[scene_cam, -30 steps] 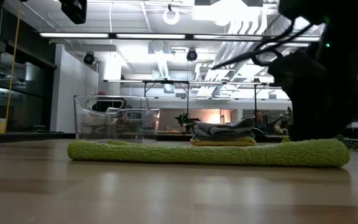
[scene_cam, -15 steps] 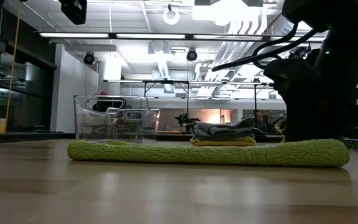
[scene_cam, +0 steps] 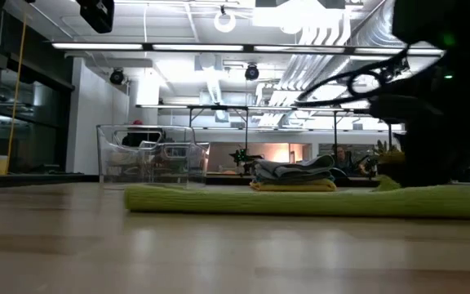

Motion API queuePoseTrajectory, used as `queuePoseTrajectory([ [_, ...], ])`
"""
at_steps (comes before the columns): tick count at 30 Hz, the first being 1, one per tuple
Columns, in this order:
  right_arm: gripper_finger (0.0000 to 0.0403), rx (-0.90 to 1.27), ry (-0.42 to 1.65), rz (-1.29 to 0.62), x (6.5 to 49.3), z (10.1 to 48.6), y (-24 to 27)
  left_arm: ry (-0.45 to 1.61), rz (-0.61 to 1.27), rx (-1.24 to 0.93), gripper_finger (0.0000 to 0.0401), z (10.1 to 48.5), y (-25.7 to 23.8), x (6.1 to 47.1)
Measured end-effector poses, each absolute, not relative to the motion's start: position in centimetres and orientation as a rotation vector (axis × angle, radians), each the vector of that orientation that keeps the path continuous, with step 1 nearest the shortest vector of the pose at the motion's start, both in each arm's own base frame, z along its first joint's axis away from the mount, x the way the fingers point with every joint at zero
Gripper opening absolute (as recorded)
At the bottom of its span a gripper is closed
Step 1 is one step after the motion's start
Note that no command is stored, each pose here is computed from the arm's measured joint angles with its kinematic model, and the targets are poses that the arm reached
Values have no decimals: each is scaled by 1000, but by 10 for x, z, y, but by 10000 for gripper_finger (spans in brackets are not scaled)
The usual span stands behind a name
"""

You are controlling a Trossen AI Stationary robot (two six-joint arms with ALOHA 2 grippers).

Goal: Fold microfiber towels
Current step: Fold the green microfiber cloth

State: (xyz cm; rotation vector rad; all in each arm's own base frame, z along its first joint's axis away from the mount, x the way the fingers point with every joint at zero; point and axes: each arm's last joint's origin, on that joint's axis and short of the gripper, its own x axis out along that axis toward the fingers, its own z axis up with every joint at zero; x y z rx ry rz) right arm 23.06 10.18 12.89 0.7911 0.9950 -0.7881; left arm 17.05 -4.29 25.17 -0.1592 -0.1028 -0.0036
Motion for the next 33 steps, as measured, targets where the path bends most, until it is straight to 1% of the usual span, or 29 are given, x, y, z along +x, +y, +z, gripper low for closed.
queuePoseTrajectory([
  [5, 4, 738, 1088, -875, 204, 140, 106, -103, -4, -159, 136, 252, -43, 171],
  [13, 1, 784, 1286, -953, 152, 181, 99, -103, -3, -159, 136, 252, -43, 171],
  [17, 1, 818, 1339, -1004, 135, 196, 89, -103, -3, -160, 136, 252, -43, 171],
  [19, 1, 862, 1307, -978, 135, 200, 88, -103, -3, -160, 136, 252, -43, 171],
  [22, 0, 923, 1209, -890, 143, 202, 91, -103, -3, -160, 135, 252, -43, 171],
  [27, 0, 982, 936, -763, 163, 208, 97, -103, -3, -160, 138, 252, -43, 171],
  [30, 0, 990, 772, -717, 172, 213, 99, -103, -3, -160, 137, 252, -43, 171],
  [33, 0, 991, 657, -700, 178, 216, 100, -103, -4, -160, 136, 252, -43, 171],
])
